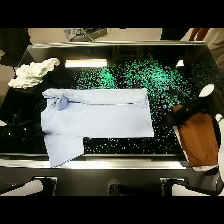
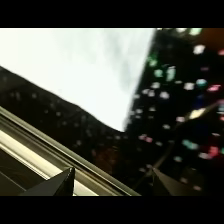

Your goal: Fold the shirts.

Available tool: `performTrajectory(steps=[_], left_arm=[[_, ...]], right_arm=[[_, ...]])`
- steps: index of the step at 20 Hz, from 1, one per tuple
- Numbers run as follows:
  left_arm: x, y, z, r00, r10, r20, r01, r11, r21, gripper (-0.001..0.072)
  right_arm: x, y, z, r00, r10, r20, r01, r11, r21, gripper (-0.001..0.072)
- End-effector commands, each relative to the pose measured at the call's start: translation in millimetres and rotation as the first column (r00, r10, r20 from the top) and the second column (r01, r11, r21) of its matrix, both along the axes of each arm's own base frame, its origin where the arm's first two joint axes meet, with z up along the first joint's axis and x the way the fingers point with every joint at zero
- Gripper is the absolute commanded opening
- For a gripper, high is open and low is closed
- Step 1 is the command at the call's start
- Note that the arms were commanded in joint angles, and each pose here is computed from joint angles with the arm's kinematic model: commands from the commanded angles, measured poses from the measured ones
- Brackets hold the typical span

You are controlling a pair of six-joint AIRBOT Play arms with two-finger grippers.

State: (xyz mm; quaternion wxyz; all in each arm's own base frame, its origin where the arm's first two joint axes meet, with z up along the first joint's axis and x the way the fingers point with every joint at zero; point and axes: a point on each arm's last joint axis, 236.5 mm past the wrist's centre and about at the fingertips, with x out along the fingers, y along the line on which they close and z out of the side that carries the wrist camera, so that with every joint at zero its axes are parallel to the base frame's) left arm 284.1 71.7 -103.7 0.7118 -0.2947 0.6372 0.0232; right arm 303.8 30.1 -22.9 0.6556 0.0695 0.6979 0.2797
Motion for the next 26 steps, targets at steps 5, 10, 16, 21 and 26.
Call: performTrajectory(steps=[5,10,16,21,26], left_arm=[[-1,-2,4,1.0,-0.022,0.008,0.022,1.0,-0.001,0.004],[-6,-7,5,0.997,-0.082,0.01,0.082,0.997,-0.011,0.004],[4,0,14,0.996,-0.083,0.037,0.083,0.997,0.009,0.004],[46,11,84,0.979,-0.123,0.16,0.117,0.992,0.044,0.0034],[142,-4,367,0.592,-0.098,0.8,-0.101,0.976,0.194,0.0035]], right_arm=[[-13,34,-66,0.966,-0.259,-0.006,0.259,0.962,0.084,0.0577],[3,47,-78,0.935,-0.354,-0.036,0.355,0.922,0.154,0.0556],[-7,51,-90,0.925,-0.36,-0.124,0.376,0.915,0.147,0.0091],[25,51,-36,0.976,-0.196,0.096,0.17,0.959,0.225,0.0054],[119,11,229,0.585,0.033,0.811,-0.001,0.999,-0.039,0.0055]])
